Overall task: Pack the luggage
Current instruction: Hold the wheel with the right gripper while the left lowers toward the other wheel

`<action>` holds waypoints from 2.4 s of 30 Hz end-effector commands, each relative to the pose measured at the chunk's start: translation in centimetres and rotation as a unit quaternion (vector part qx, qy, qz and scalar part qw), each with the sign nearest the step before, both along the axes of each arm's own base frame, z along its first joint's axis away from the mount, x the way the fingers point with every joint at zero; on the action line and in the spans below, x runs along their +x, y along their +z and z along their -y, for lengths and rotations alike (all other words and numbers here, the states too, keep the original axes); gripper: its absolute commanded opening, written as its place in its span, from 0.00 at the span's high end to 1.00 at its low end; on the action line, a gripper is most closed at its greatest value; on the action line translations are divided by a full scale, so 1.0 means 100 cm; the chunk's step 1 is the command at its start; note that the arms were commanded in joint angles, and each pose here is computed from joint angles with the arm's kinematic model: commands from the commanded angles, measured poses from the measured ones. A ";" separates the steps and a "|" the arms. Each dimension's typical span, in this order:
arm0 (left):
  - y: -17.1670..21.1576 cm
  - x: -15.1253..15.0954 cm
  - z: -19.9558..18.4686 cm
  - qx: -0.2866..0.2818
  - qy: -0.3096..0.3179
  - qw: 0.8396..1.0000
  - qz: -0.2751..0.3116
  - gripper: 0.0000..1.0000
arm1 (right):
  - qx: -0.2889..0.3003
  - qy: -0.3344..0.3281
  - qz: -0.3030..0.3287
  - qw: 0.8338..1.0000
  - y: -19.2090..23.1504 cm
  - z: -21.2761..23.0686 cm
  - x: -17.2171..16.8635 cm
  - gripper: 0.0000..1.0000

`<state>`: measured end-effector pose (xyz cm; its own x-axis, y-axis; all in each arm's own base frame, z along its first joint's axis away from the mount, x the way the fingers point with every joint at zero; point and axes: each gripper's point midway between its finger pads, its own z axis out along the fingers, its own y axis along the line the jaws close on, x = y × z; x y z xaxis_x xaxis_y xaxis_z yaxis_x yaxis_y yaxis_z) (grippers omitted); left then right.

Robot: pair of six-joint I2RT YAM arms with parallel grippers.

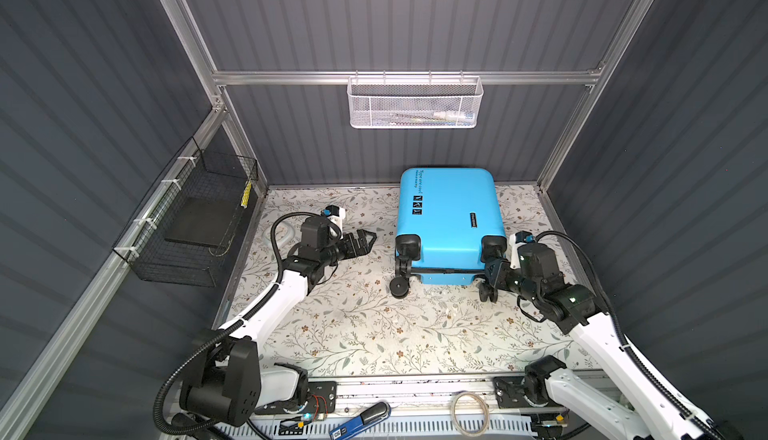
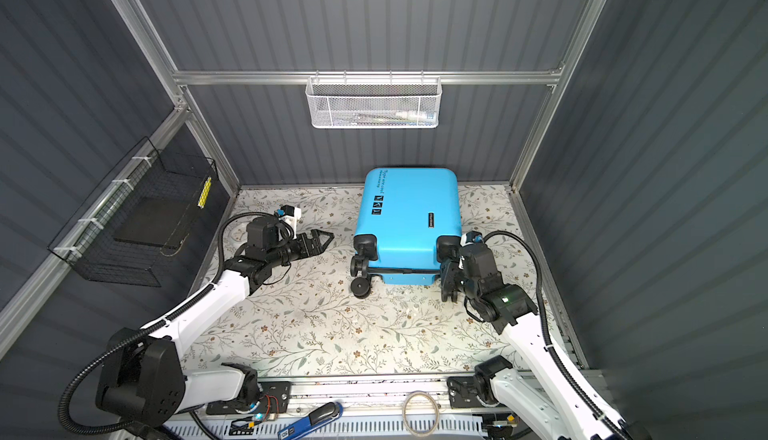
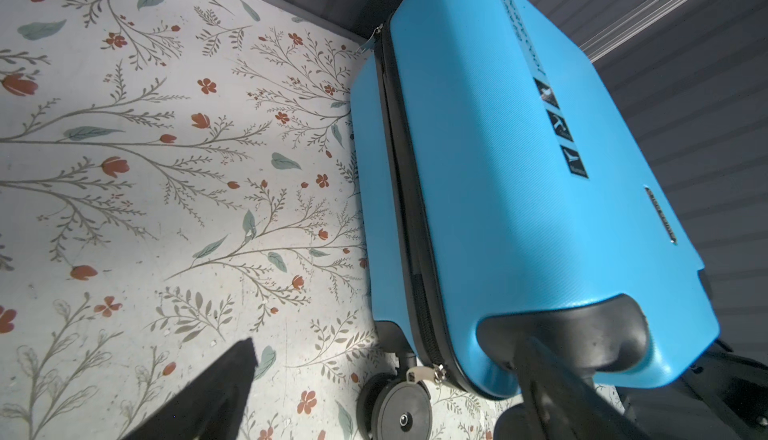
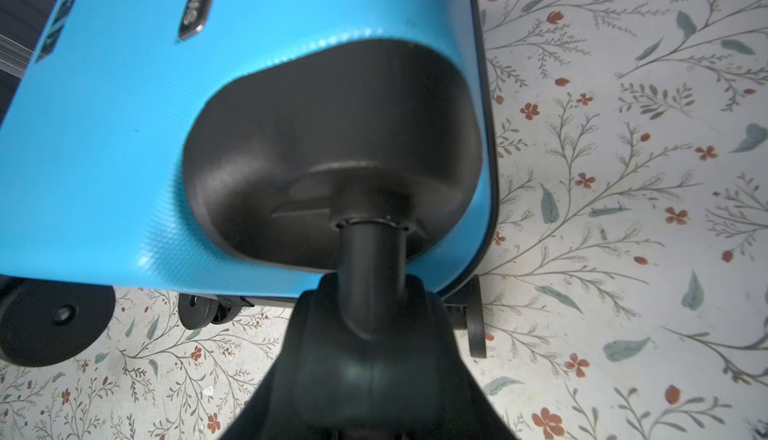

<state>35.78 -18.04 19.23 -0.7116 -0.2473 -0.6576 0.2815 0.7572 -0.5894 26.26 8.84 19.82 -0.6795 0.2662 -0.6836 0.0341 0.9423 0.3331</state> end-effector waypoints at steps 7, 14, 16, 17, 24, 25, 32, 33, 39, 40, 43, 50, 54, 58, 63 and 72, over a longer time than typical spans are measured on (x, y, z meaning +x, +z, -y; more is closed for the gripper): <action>-0.016 -0.011 0.000 0.010 -0.023 1.000 0.005 0.00 | 0.011 -0.002 0.067 0.998 0.029 -0.006 0.023 1.00; -0.033 -0.018 0.002 0.021 -0.043 0.999 -0.006 0.00 | -0.003 -0.013 0.066 0.998 0.017 -0.002 0.028 1.00; -0.042 -0.019 0.002 0.026 -0.047 0.998 -0.013 0.00 | -0.004 -0.013 0.064 0.998 0.014 -0.002 0.028 1.00; -0.046 -0.019 0.002 0.028 -0.047 0.998 -0.013 0.00 | -0.002 -0.014 0.064 0.998 0.014 -0.001 0.027 1.00; -0.062 -0.022 0.006 0.025 -0.054 0.997 0.054 0.00 | 0.000 -0.015 0.063 0.998 0.012 -0.001 0.025 1.00; -0.061 -0.024 0.006 0.029 -0.057 0.995 0.070 0.00 | 0.000 -0.016 0.064 0.998 0.013 0.000 0.025 1.00; -0.060 -0.039 0.016 0.041 -0.076 0.979 0.184 0.00 | 0.011 -0.012 0.065 0.998 0.016 -0.003 0.025 1.00; -0.063 -0.040 0.018 0.042 -0.079 0.977 0.193 0.00 | 0.014 -0.011 0.064 0.998 0.016 -0.005 0.025 1.00; -0.077 -0.048 0.039 0.062 -0.092 0.963 0.246 0.09 | 0.021 -0.005 0.058 0.998 0.014 -0.008 0.024 1.00; -0.077 -0.050 0.043 0.065 -0.092 0.960 0.257 0.10 | 0.022 -0.004 0.058 0.998 0.014 -0.008 0.024 1.00; -0.079 -0.052 0.052 0.061 -0.091 0.953 0.282 0.15 | 0.023 -0.003 0.060 0.998 0.015 -0.009 0.023 1.00; -0.088 -0.049 0.067 0.062 -0.081 0.942 0.320 0.34 | 0.020 -0.011 0.056 0.998 0.015 -0.005 0.020 1.00; -0.091 -0.046 0.075 0.078 -0.094 0.934 0.334 0.45 | 0.016 -0.017 0.048 0.999 0.013 -0.001 0.017 1.00; -0.086 -0.043 0.079 0.084 -0.101 0.927 0.350 0.54 | 0.012 -0.019 0.041 0.999 0.013 0.000 0.015 1.00; -0.087 -0.043 0.090 0.071 -0.125 0.925 0.352 0.54 | 0.012 -0.020 0.035 0.999 0.011 0.000 0.014 1.00; -0.095 -0.041 0.096 0.067 -0.134 0.927 0.344 0.56 | 0.012 -0.021 0.029 0.999 0.009 -0.001 0.016 1.00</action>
<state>31.64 -26.89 8.97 -0.1801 0.0034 -0.9836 0.7218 0.6798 -0.1298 26.77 8.48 18.14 -0.6824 0.2836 -0.6737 0.0752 0.9440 0.3212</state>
